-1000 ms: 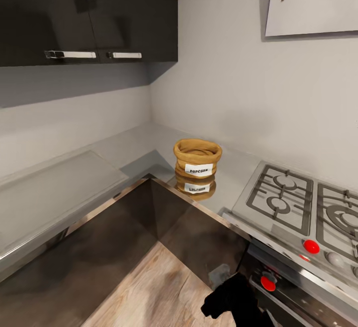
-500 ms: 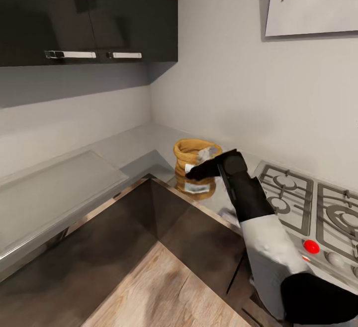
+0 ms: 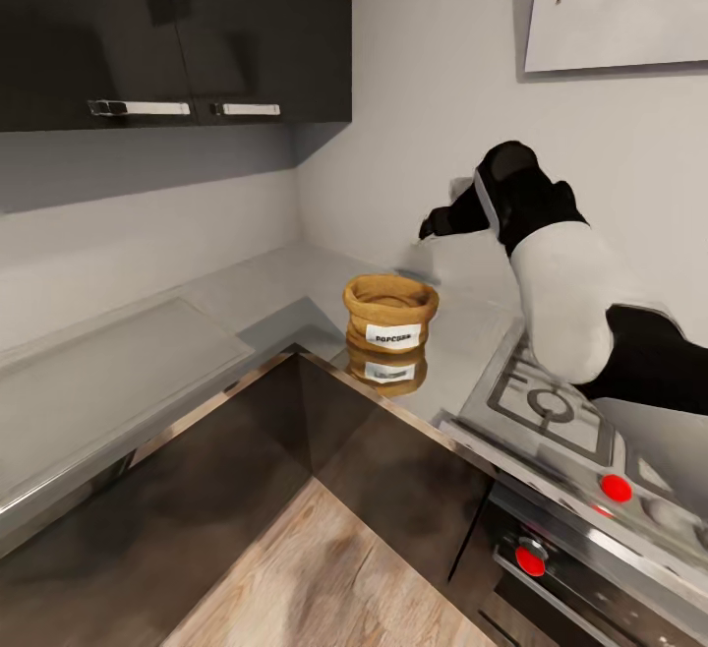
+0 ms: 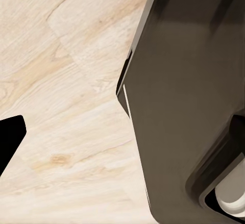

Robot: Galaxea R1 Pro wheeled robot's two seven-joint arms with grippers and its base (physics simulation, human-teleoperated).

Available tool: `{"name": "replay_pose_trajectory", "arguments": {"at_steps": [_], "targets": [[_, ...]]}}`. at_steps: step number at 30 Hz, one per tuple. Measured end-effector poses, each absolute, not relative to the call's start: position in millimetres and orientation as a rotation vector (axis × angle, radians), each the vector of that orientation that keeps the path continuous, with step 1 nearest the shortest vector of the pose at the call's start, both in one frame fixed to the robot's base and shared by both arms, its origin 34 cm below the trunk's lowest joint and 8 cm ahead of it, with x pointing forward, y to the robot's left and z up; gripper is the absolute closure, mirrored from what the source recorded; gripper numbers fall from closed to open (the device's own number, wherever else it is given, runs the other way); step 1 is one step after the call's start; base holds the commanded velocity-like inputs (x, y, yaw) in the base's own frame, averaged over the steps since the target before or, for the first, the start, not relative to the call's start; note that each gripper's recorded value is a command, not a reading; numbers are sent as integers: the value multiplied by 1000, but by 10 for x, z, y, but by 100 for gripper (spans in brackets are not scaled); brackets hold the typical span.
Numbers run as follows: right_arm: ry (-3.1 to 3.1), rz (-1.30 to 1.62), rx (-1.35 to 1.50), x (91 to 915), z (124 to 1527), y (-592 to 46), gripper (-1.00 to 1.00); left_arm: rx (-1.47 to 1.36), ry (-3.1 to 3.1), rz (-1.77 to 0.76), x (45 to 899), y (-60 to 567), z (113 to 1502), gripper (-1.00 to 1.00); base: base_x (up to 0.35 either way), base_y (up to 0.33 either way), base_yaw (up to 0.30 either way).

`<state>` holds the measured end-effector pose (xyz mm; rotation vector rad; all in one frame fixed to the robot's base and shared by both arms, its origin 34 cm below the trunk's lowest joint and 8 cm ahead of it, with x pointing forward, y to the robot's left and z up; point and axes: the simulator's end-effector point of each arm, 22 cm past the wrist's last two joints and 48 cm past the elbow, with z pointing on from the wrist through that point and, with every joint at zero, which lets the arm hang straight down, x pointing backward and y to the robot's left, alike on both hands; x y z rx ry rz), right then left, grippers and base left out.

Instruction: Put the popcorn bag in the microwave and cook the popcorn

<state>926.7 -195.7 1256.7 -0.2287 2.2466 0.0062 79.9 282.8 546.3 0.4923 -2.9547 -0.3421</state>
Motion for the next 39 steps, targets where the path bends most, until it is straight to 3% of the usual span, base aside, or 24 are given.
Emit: {"name": "replay_pose_trajectory", "arguments": {"at_steps": [6,34,39], "targets": [[2241,-24,-119,9303,12639,-2315,-100,492,-2955,-342,802,2828,5463,-100,0,0,0],[2407,-1,-164,9170,11826,-2153,-100,497,-2953,-344,799,2831,5464,-100,0,0,0],[2426,-5,-170,9144,11754,-2161,-100,491,-2957,-337,801,2815,5462,-100,202,0,0]]}}
